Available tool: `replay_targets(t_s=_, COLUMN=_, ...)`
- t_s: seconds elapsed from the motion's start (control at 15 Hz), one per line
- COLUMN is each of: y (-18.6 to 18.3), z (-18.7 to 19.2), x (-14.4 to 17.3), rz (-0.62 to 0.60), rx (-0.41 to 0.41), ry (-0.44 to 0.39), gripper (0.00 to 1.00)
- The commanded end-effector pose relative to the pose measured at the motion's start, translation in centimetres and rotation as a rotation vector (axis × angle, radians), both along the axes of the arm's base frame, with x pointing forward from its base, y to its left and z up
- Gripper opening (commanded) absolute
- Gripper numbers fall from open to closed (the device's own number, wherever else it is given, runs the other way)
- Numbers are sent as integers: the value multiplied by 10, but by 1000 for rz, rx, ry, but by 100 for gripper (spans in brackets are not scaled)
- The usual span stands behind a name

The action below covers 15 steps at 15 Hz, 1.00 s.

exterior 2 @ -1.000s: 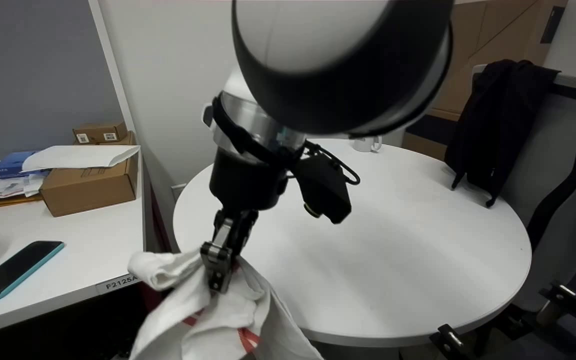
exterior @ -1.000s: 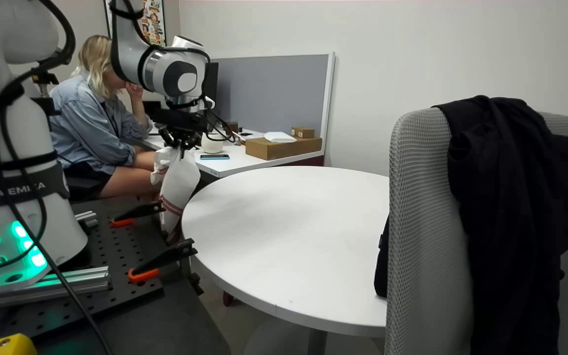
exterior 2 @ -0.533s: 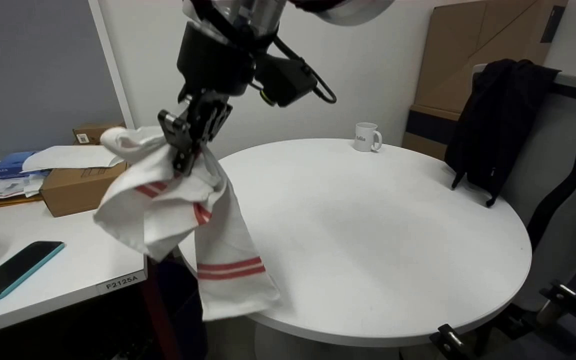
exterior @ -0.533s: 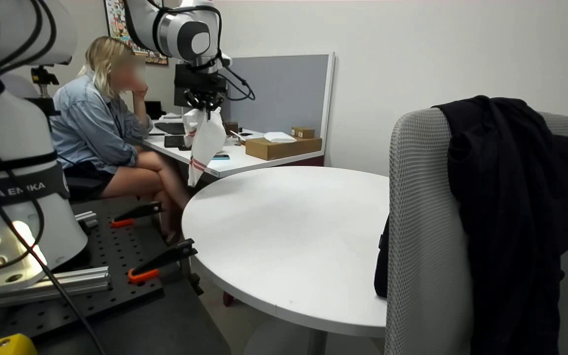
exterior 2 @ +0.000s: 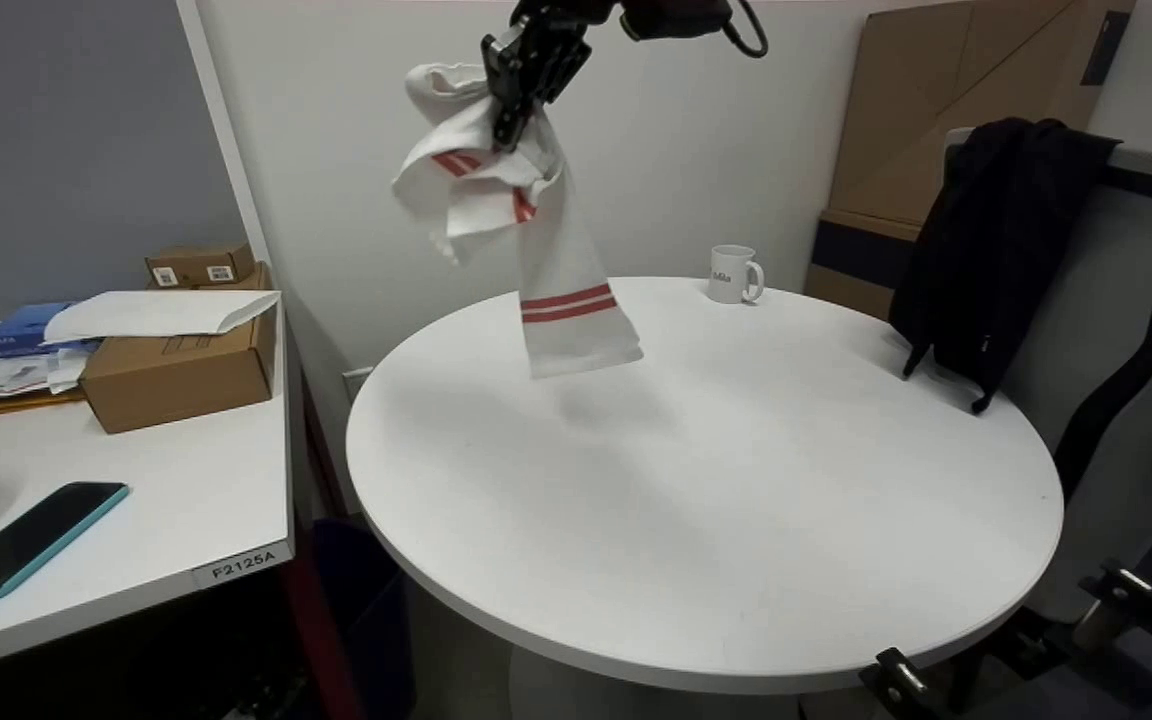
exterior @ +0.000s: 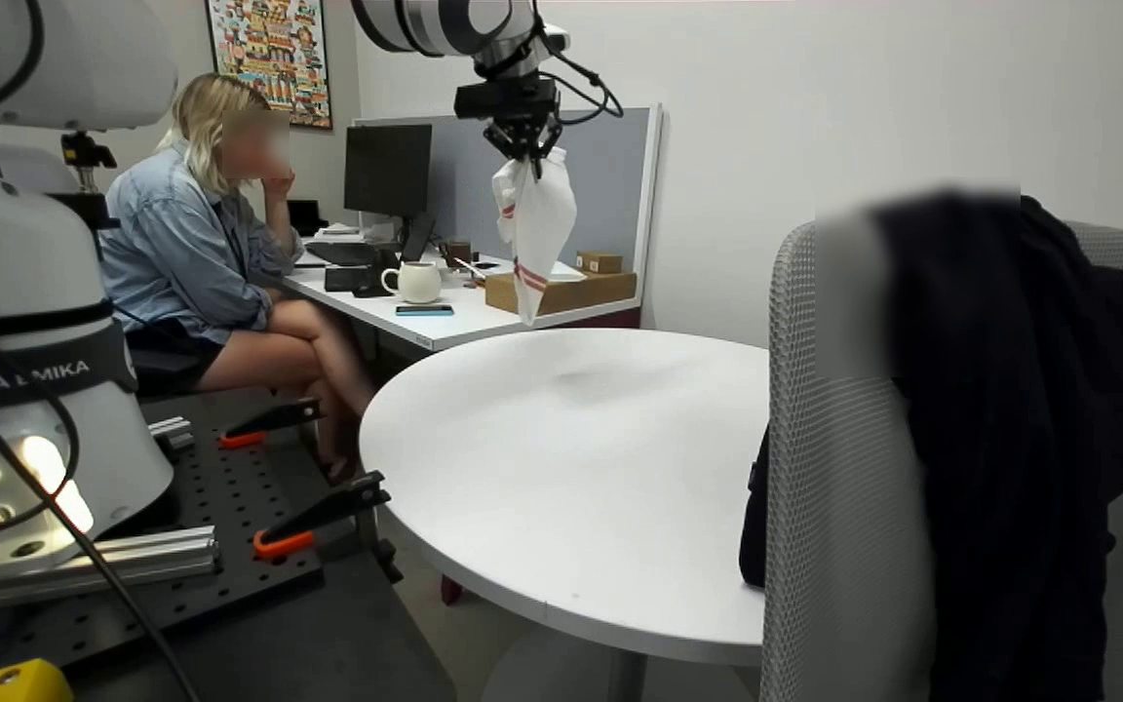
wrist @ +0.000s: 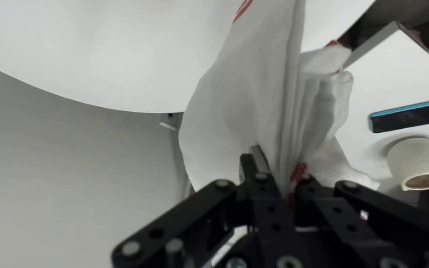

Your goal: Use the cloth and wipe the table

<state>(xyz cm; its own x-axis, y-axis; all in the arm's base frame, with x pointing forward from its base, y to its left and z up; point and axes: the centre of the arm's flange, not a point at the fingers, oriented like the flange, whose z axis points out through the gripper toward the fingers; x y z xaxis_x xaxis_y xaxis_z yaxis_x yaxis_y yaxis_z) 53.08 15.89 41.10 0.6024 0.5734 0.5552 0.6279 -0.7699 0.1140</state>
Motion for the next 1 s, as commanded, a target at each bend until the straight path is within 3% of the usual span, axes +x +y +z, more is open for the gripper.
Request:
replay_targets(t_s=0.0, y=-56, z=24, x=14, rz=-139, rx=-66, ry=43, gripper=2)
replay_targets(t_s=0.53, y=-181, z=-29, x=37, rz=-367, rx=-157, ry=229, gripper=2)
replay_targets(t_s=0.93, y=-226, z=-85, x=16, rz=-471, rx=-182, ry=339, gripper=2)
